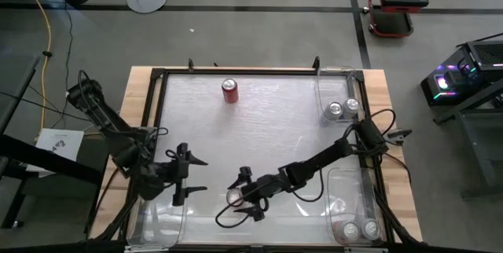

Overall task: Sort soda cans
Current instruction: Put the bottom red-black soda can into the bottom left transparent bin

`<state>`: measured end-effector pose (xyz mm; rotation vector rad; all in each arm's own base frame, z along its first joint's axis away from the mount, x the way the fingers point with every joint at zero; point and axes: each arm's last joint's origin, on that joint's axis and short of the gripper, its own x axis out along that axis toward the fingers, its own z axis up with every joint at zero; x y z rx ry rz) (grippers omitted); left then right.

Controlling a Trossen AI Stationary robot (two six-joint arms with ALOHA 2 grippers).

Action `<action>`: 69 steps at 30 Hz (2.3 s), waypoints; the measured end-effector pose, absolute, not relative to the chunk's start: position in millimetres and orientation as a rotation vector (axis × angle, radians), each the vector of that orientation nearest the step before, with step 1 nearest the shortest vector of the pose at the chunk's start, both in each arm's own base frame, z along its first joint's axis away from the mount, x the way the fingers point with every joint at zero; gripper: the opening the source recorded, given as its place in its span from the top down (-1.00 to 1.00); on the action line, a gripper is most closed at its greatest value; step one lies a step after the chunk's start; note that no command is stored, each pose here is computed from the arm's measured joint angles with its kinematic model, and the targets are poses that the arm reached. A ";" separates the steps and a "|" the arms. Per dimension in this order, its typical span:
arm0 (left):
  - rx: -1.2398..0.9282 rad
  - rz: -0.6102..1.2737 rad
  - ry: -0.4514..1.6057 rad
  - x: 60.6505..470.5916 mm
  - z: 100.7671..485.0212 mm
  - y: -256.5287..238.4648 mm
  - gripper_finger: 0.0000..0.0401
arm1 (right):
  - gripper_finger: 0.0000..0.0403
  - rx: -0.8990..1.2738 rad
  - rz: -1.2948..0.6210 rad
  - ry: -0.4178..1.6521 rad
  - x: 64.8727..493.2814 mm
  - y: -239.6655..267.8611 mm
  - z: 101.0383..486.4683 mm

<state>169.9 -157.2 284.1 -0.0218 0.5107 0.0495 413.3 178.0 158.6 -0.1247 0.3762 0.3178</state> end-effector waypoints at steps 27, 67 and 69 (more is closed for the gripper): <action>-0.037 -0.064 0.385 141.8 426.5 -147.2 -0.69 | -0.42 -0.119 0.477 -0.047 538.4 199.1 263.9; 0.078 0.124 0.471 125.6 420.8 -152.8 -0.69 | -0.42 -0.368 0.153 0.147 540.0 173.6 273.3; 0.094 0.129 0.465 125.2 417.7 -155.7 -0.69 | -0.42 -0.419 0.111 0.212 530.1 179.8 281.1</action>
